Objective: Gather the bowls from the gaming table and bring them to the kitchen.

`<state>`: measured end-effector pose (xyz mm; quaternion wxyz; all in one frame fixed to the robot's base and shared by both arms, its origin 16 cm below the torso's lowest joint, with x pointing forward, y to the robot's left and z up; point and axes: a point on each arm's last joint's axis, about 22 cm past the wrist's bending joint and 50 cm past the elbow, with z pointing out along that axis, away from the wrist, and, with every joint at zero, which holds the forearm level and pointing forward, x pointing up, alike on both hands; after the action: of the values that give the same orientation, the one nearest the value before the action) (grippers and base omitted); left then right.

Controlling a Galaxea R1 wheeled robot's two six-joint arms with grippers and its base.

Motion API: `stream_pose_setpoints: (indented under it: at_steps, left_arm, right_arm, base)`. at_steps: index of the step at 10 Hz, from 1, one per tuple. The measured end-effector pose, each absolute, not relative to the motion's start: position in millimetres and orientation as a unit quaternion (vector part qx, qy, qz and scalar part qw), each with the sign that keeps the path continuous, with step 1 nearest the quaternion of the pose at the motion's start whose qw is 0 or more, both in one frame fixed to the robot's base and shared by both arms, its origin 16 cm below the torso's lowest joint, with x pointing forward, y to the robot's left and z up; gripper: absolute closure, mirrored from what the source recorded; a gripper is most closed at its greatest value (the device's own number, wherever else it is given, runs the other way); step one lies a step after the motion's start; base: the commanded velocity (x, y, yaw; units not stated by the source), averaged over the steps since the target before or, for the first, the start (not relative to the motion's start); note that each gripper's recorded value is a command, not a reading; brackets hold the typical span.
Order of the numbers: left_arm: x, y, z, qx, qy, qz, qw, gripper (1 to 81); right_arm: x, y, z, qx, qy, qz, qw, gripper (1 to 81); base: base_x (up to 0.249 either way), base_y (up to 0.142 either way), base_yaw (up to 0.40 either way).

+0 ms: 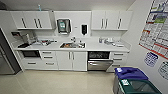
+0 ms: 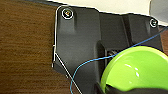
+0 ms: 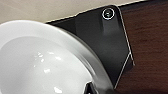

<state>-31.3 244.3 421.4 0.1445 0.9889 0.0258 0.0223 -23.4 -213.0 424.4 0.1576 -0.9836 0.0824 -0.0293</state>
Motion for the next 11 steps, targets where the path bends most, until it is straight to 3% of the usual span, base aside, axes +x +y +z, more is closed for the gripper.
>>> stream_pose_setpoints:
  at_steps: [11]
  left_arm:
    - [-34.9, 245.8, 421.5, 0.989, 0.026, 0.021, 0.143, 81.1]
  right_arm:
    - [-31.7, -210.4, 424.6, -0.984, 0.083, -0.024, 0.159, 81.1]
  base:
    - [0.108, 0.0, 0.0]
